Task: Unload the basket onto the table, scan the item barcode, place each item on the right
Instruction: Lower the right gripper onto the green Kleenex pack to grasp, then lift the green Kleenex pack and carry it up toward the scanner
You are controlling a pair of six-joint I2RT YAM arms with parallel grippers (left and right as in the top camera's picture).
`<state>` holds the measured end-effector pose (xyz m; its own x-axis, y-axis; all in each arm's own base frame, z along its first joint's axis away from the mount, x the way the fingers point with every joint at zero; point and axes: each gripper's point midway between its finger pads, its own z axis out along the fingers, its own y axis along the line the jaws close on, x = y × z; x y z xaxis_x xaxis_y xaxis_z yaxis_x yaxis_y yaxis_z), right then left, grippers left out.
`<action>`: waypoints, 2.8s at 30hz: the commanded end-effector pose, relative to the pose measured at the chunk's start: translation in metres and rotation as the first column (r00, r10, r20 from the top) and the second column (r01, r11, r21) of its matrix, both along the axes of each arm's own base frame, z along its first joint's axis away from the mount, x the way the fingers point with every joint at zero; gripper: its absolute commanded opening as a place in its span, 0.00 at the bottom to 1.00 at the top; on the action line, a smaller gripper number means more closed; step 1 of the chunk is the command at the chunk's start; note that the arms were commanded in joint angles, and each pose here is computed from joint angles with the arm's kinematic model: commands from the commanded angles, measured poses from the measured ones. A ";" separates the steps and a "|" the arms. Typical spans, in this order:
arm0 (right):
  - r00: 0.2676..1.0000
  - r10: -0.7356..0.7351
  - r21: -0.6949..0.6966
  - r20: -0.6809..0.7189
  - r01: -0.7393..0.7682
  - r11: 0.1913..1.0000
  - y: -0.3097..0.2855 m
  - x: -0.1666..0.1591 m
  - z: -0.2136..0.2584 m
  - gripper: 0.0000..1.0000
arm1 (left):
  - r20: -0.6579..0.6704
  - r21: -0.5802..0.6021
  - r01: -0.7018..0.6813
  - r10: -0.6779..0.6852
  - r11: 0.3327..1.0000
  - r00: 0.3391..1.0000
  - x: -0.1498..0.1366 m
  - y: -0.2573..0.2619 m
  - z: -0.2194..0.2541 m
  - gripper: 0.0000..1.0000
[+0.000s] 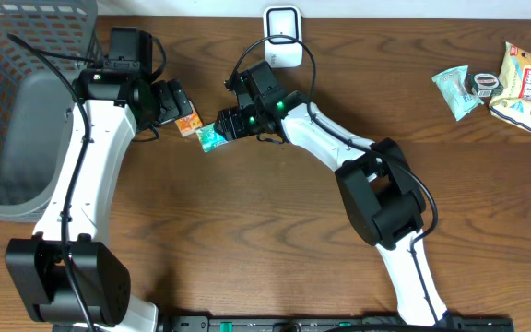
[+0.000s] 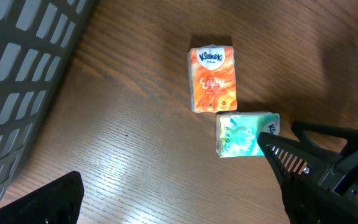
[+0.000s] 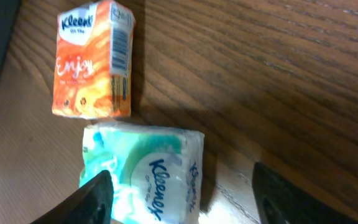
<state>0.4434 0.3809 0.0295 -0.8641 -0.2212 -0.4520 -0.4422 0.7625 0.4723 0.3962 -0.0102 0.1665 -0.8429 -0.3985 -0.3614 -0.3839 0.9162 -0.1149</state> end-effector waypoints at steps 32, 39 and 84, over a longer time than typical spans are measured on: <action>0.891 0.219 0.514 -0.399 0.019 0.858 -0.048 -0.005 0.032 0.01 | -0.002 0.014 -0.003 0.003 1.000 1.000 0.001 0.004 0.000 1.00; 0.804 0.192 0.542 -0.562 0.183 0.820 -0.103 0.000 0.040 0.01 | -0.002 0.015 -0.002 0.002 1.000 1.000 0.001 0.004 0.000 1.00; 0.465 -0.070 0.240 -0.883 0.574 0.783 -0.176 0.006 0.021 0.01 | -0.002 0.014 -0.003 0.003 1.000 1.000 0.001 0.004 0.000 1.00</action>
<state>0.4425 0.2086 0.0664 -0.9185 0.0505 0.3921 0.3890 0.2929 0.8734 0.3963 -0.0102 0.1666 -0.8428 -0.3985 -0.3617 -0.3839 0.9162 -0.1150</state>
